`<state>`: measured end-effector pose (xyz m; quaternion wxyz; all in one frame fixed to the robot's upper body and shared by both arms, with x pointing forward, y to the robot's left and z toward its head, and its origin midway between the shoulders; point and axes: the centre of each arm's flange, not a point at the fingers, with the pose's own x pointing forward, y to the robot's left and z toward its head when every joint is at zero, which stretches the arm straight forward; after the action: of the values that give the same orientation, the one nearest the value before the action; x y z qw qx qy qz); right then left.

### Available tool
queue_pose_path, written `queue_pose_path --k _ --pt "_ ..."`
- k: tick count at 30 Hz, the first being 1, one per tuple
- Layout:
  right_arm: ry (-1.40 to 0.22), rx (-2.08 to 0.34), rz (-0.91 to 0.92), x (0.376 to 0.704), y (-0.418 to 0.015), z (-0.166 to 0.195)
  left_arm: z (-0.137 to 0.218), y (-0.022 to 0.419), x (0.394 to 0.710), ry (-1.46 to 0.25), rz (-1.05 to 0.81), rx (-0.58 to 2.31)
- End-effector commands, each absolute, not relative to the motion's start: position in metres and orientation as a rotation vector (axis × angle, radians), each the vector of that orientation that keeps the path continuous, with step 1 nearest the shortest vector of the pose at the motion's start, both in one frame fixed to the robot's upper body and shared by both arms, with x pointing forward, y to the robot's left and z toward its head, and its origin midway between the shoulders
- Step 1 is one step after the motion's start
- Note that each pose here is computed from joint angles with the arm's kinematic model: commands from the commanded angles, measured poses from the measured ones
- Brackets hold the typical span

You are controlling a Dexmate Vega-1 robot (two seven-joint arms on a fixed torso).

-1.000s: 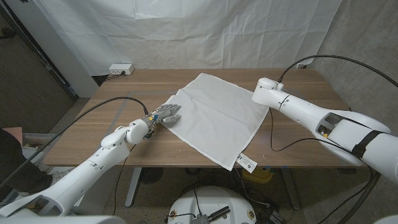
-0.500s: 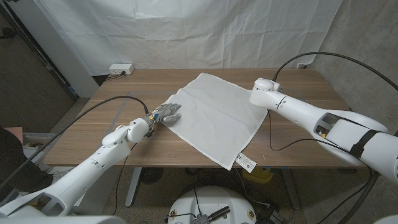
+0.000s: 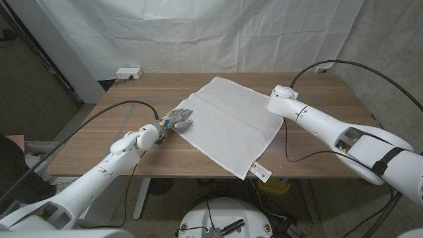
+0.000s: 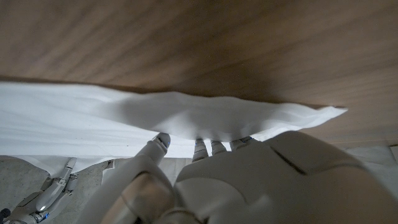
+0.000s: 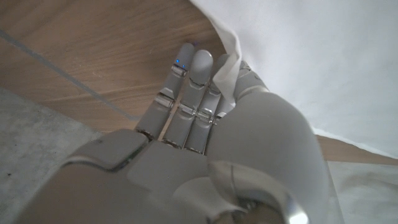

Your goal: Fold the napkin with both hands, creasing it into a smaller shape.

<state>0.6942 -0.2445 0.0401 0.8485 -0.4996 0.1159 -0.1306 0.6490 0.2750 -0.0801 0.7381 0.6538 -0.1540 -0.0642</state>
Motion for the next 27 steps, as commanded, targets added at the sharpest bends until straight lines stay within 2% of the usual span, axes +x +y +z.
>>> queue_pose_path --k 1,11,19,27 --pt "0.145 -0.739 -0.143 0.687 -0.269 0.051 -0.08 0.271 0.651 -0.331 -0.148 1.44" --pt "0.062 -0.638 -0.061 0.678 -0.269 0.059 -0.079 0.268 0.65 -0.336 -0.147 1.443" --pt "-0.051 -0.458 0.039 0.67 -0.269 0.062 -0.08 0.266 0.649 -0.338 -0.149 1.444" --pt "-0.092 -0.41 0.069 0.665 -0.264 0.066 -0.08 0.266 0.649 -0.342 -0.148 1.44"
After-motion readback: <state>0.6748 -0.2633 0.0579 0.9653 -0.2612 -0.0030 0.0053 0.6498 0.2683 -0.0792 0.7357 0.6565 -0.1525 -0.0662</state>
